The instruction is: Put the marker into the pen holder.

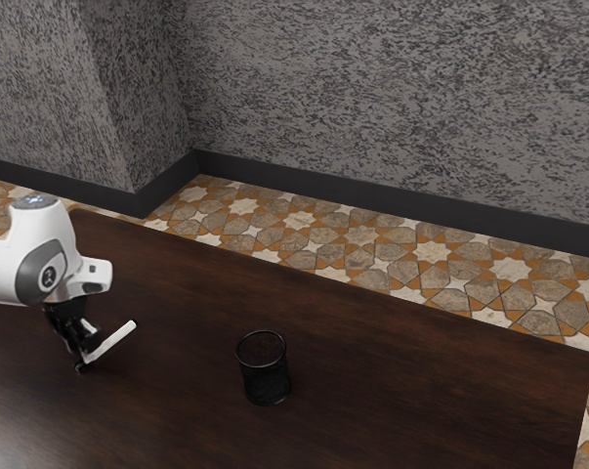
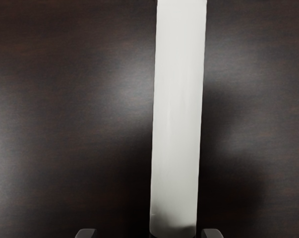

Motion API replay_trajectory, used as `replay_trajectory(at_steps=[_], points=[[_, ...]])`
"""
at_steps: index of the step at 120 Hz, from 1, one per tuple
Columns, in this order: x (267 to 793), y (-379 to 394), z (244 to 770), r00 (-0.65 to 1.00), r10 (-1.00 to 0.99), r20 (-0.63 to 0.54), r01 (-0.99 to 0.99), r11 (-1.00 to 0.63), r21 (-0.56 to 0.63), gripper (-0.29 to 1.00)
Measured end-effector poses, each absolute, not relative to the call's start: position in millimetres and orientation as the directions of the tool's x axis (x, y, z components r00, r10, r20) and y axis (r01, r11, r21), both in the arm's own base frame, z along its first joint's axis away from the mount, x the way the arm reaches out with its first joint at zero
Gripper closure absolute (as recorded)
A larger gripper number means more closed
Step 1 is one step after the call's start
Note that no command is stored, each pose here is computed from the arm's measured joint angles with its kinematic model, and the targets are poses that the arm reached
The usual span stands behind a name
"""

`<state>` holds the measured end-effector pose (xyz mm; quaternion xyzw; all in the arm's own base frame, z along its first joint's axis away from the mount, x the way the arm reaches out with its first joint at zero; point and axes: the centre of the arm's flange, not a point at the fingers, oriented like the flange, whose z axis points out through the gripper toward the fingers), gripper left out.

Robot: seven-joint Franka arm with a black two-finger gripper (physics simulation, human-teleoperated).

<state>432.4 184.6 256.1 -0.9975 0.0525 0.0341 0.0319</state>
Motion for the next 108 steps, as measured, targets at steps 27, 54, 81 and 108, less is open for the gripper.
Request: replay_trajectory(at_steps=[27,54,81,108], points=[[436.2,186.2,253.5,0.991,-0.112,-0.076,-0.117,-0.991,-0.066,0.50],[435.3,186.7,249.4,0.989,-0.117,-0.085,-0.122,-0.990,-0.065,0.56],[435.9,184.9,246.6,0.988,-0.126,-0.092,-0.132,-0.989,-0.065,0.62],[435.3,185.4,244.3,0.987,-0.127,-0.098,-0.134,-0.989,-0.066,0.68]])
